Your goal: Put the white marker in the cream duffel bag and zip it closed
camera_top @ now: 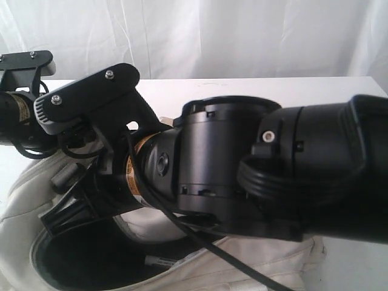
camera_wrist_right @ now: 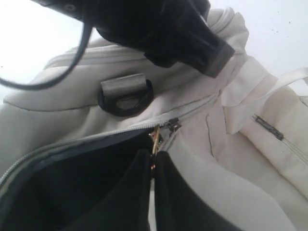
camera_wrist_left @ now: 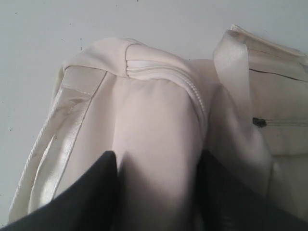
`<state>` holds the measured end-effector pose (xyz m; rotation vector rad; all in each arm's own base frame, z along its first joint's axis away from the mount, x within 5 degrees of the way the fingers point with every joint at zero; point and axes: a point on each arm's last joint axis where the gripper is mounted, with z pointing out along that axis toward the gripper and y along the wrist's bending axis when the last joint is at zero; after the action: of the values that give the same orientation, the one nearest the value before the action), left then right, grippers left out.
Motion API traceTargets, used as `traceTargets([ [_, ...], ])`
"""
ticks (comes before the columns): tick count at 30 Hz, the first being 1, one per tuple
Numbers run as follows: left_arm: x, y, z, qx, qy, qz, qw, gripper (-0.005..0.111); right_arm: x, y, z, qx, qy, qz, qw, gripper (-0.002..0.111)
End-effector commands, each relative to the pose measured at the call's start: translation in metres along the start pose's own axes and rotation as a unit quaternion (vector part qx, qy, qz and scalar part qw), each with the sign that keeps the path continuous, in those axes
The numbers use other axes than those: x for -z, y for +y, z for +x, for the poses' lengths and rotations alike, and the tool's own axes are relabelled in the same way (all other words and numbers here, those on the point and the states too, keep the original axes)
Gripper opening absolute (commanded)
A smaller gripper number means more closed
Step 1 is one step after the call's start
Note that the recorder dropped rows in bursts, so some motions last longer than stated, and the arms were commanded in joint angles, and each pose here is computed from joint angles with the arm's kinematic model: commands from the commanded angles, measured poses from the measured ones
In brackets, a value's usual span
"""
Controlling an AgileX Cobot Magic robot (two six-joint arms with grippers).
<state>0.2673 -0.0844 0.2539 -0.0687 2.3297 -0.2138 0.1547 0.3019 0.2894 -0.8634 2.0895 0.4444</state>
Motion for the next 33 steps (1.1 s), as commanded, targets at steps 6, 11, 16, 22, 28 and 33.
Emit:
traceTargets([
  [6, -0.002, -0.006, -0.008, 0.020, -0.038, 0.035, 0.998, 0.002, 0.005, 0.001, -0.003, -0.001, -0.012, -0.013, 1.000, 0.000],
  [11, -0.002, -0.007, -0.009, 0.020, -0.043, 0.040, 0.998, 0.000, 0.006, 0.007, -0.001, -0.003, -0.009, -0.021, 1.000, 0.000],
  [16, -0.001, -0.009, -0.012, 0.021, -0.057, 0.052, 0.997, 0.000, 0.010, 0.018, 0.002, 0.006, -0.007, -0.036, 0.999, 0.000],
  [22, -0.002, -0.006, -0.013, 0.023, -0.058, 0.048, 0.997, 0.000, 0.015, 0.035, 0.009, 0.010, 0.010, -0.055, 0.998, 0.000],
  [28, -0.003, 0.007, -0.017, 0.038, -0.066, 0.031, 0.997, 0.000, 0.024, 0.052, 0.017, 0.031, 0.026, -0.069, 0.997, 0.000],
  [33, -0.003, 0.019, -0.021, 0.054, -0.071, 0.016, 0.996, 0.000, 0.035, 0.061, 0.021, 0.039, 0.034, -0.075, 0.996, 0.000],
])
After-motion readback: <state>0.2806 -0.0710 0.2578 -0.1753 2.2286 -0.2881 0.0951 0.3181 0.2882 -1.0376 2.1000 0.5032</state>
